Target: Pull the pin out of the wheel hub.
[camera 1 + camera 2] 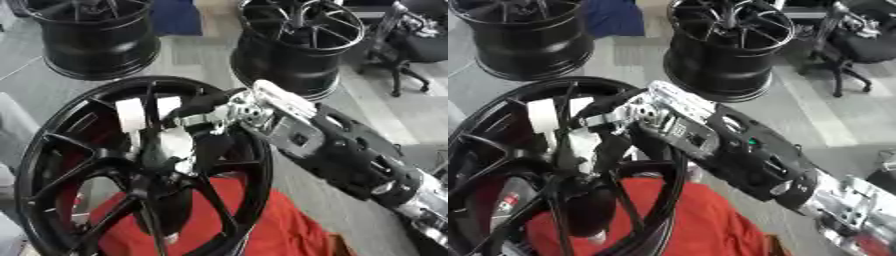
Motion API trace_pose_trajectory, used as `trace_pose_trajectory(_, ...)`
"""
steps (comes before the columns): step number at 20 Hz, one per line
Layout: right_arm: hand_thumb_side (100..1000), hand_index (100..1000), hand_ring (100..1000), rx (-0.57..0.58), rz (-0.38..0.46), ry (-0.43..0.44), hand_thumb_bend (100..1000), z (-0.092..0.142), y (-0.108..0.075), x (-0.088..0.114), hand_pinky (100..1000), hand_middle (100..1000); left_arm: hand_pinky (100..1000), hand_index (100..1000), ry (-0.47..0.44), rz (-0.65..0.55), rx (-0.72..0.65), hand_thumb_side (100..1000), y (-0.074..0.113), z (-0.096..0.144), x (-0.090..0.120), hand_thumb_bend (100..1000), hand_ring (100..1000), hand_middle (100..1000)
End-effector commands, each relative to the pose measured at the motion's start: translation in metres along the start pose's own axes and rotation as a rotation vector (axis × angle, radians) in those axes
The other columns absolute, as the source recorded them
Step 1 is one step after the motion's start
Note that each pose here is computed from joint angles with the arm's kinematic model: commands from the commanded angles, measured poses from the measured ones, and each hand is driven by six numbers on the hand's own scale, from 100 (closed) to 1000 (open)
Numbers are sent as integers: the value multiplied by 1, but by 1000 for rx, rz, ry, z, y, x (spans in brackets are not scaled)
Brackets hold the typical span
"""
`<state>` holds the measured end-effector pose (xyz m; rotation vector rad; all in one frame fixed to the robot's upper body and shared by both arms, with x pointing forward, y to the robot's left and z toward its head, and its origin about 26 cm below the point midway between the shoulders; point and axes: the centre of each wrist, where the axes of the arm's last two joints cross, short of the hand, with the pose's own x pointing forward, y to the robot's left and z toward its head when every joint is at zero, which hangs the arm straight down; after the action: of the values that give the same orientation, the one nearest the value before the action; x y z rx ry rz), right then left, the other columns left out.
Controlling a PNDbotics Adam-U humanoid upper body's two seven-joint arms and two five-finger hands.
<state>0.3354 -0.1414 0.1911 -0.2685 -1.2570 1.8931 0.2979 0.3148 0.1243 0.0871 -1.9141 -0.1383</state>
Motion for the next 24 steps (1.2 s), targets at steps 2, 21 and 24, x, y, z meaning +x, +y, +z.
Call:
trace_pose_trajectory(2,223,956,799,-1,-3,16,100,3,-3,-4,754,827,554,773,-32,-15,-8,758,0,-4,8,100,517,572)
trace_pose_trajectory(21,208,741,477,-130,-7,-38,100,26,-26,10,458,545,554,772,-27,-15,-13,759,0,-4,7,100,515,572)
trace_pose_trajectory(24,210,739,475,-135,-1,-33,100,30,-31,12,453,542,554,772,-26,-13,-16,760,0,-4,7,100,515,573)
